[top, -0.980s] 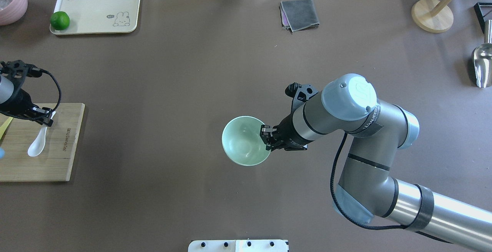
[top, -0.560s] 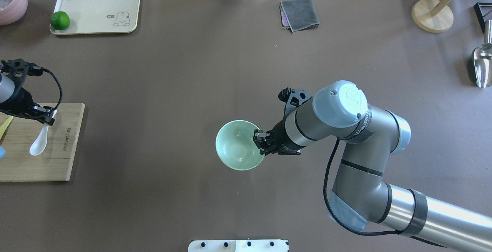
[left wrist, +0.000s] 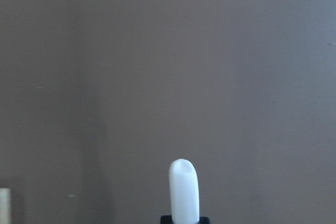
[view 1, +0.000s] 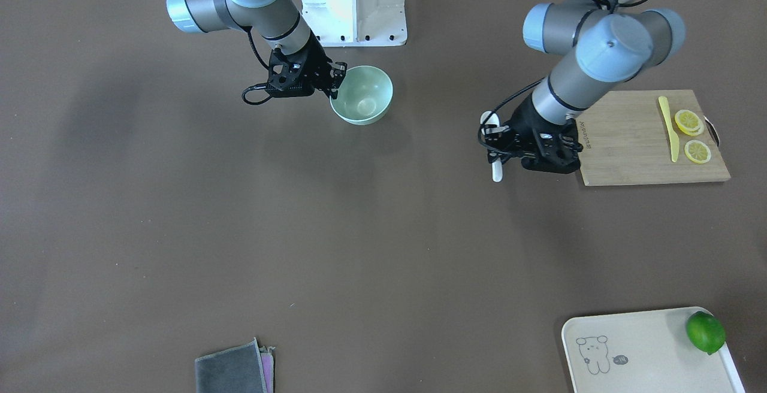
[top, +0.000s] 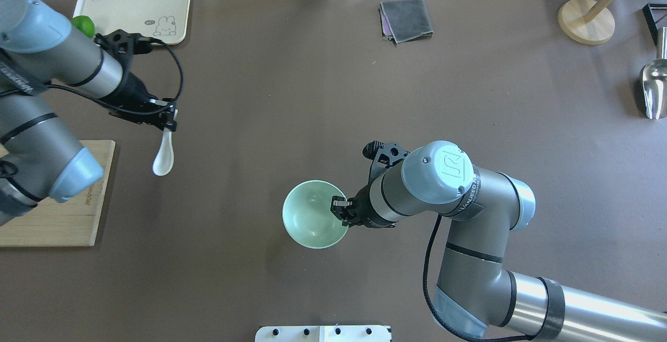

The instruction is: Place spoon in bowl

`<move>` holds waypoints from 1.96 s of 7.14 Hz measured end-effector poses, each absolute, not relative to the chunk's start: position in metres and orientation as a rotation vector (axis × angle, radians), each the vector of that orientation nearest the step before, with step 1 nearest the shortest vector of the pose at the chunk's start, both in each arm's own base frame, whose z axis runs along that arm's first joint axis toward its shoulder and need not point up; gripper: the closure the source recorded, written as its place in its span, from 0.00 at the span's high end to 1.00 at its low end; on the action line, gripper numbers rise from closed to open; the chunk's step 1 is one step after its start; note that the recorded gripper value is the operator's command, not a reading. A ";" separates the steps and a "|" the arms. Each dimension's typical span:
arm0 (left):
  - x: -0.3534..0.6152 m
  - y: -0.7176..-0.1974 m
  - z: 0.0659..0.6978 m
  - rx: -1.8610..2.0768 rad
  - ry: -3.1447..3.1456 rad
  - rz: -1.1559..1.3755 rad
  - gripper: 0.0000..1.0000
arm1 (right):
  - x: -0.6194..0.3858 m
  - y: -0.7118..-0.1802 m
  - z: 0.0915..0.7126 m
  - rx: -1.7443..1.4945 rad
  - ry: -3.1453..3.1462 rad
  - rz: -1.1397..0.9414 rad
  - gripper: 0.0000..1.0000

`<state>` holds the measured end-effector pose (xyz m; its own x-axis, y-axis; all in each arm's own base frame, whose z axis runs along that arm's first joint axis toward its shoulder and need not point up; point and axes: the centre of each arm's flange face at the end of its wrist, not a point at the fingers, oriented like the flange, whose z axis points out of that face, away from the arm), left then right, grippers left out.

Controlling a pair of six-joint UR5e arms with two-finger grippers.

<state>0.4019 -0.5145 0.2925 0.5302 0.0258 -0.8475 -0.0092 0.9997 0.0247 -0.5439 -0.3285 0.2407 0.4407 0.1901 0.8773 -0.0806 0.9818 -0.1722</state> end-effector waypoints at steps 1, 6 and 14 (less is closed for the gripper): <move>0.434 -0.508 0.262 0.017 1.021 0.004 0.00 | -0.544 -0.330 0.242 -0.101 -1.098 0.176 1.00; 0.521 -0.446 0.186 -0.003 1.069 -0.031 0.26 | -0.462 -0.383 0.269 -0.105 -1.097 0.210 1.00; 0.386 -0.468 0.271 0.149 0.922 0.098 0.98 | -0.271 -0.456 0.417 0.016 -0.964 0.079 1.00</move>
<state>0.3863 -0.4680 0.2711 0.6006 0.1481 -0.7857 -0.0201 0.9852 0.1703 -0.2711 -0.4562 0.4175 0.5673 0.0597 0.8214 -0.0742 0.9970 -0.0212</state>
